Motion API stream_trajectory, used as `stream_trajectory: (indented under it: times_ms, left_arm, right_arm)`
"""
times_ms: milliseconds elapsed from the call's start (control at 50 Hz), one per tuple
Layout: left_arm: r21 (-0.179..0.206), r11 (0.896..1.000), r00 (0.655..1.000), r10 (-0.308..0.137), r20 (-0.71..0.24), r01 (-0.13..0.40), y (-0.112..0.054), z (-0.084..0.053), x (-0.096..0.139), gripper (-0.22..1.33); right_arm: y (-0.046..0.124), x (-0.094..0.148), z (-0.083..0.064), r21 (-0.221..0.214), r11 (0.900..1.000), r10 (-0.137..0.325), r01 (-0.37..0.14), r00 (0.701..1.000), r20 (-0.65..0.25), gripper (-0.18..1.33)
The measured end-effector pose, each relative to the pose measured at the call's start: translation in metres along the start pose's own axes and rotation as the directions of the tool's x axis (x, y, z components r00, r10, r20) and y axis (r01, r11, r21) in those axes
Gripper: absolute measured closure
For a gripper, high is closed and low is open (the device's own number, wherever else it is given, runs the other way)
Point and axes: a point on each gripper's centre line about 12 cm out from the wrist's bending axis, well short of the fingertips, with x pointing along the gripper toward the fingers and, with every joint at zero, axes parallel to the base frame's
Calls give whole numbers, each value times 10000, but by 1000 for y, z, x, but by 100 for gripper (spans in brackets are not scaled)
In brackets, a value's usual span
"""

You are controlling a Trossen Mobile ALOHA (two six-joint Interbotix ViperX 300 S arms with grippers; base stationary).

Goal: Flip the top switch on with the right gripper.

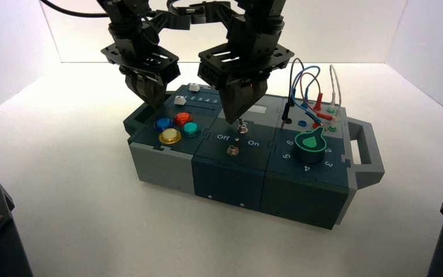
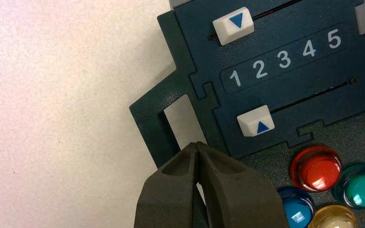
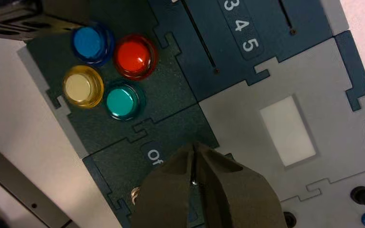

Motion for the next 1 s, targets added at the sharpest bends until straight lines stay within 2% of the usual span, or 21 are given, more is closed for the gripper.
stream_trajectory:
  times_ms: [320, 600, 860, 1000]
  left_arm:
    - [0, 10000, 10000, -1, 0, 1, 0, 0, 0, 128]
    - [-15, 10000, 10000, -3, -15, 3, 0, 0, 0, 128]
    - [-1, 10000, 10000, -13, -60, 13, 0, 0, 1, 128]
    - [-16, 10000, 10000, -13, -60, 13, 0, 1, 1, 128]
  right_arm:
    - [-1, -1, -4, 18, 10000, -8, 8, 10000, 32, 129]
    - [-3, -9, -20, 11, 10000, -42, 42, 10000, 66, 129]
    - [-3, -12, -20, 36, 10000, -31, 31, 9998, 172, 129]
    - [0, -25, -20, 111, 9999, 69, -67, 9999, -155, 129]
